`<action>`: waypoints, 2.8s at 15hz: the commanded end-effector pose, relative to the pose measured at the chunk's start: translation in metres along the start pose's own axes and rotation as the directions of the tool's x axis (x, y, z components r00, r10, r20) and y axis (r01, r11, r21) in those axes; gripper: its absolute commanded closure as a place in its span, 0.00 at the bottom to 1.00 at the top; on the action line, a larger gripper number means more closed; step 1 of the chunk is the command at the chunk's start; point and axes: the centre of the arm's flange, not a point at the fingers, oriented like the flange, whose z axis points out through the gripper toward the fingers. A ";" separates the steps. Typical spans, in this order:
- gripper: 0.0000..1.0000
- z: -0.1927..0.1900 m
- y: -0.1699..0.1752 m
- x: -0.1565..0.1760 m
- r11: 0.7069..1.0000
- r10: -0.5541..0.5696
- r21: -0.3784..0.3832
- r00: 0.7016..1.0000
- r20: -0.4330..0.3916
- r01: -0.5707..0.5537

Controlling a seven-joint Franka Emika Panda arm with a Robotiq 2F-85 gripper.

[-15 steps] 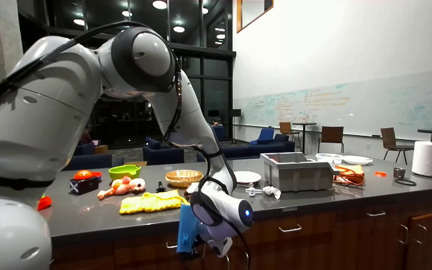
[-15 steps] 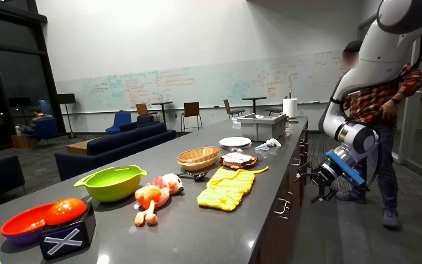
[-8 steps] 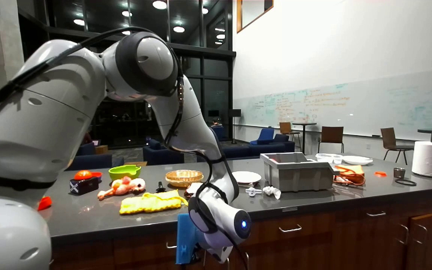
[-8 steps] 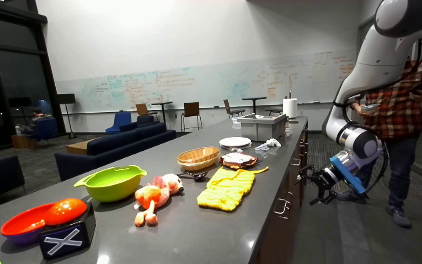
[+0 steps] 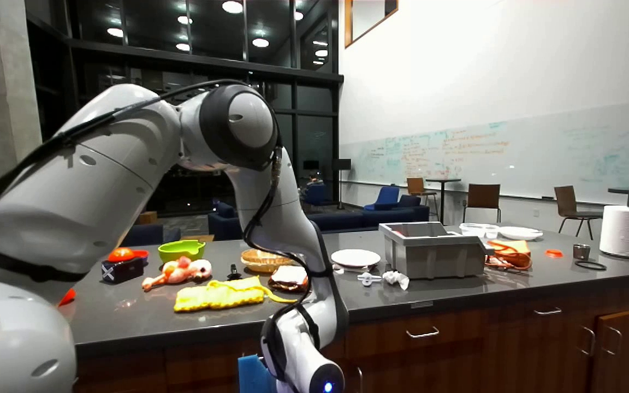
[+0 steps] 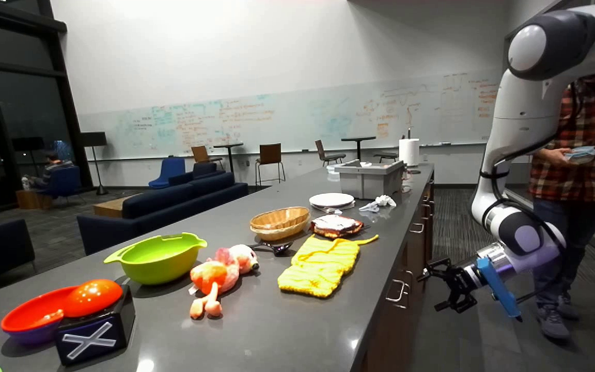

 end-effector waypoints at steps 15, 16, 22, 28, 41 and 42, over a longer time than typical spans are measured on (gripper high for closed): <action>0.00 0.041 0.029 -0.031 0.939 -0.182 0.259 0.966 -0.184 0.227; 0.00 0.044 0.028 -0.031 0.935 -0.188 0.265 0.964 -0.189 0.234; 0.00 0.057 0.020 -0.035 0.920 -0.204 0.291 0.955 -0.215 0.262; 0.00 0.069 0.016 -0.035 0.915 -0.207 0.295 0.948 -0.240 0.274; 0.83 0.076 0.015 -0.032 0.913 -0.211 0.295 0.945 -0.250 0.282; 0.89 0.075 0.016 -0.032 0.915 -0.210 0.290 0.945 -0.250 0.280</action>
